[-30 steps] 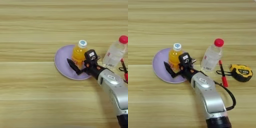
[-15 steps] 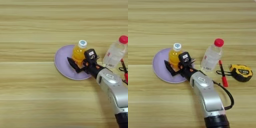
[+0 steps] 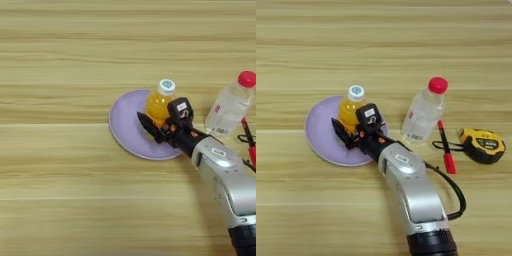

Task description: Move the objects on the table

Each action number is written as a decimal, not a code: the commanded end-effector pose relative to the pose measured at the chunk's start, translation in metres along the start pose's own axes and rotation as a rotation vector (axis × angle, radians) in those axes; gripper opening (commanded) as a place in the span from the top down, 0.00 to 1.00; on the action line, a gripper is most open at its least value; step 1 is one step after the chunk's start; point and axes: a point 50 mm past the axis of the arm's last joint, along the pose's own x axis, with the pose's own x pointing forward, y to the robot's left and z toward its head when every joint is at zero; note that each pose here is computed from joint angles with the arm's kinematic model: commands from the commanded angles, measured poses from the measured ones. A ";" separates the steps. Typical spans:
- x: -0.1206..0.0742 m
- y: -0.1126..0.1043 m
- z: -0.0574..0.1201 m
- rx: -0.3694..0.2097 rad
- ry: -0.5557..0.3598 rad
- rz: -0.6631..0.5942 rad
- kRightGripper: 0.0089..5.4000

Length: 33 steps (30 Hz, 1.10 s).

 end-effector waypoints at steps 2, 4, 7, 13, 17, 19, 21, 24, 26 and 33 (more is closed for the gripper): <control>0.004 -0.006 0.029 -0.058 -0.124 -0.022 0.36; 0.003 -0.006 0.030 -0.063 -0.128 -0.021 0.36; 0.003 -0.005 0.034 -0.090 -0.142 -0.021 0.36; 0.005 0.000 0.042 -0.096 -0.163 -0.007 0.36; 0.007 0.005 0.048 -0.098 -0.182 0.005 0.36; 0.008 0.007 0.050 -0.098 -0.189 0.012 0.36; 0.008 0.011 0.053 -0.097 -0.197 0.022 0.36; 0.007 0.018 0.056 -0.094 -0.210 0.045 0.36; 0.005 0.026 0.058 -0.092 -0.218 0.068 0.36; 0.004 0.047 0.063 -0.086 -0.233 0.132 0.36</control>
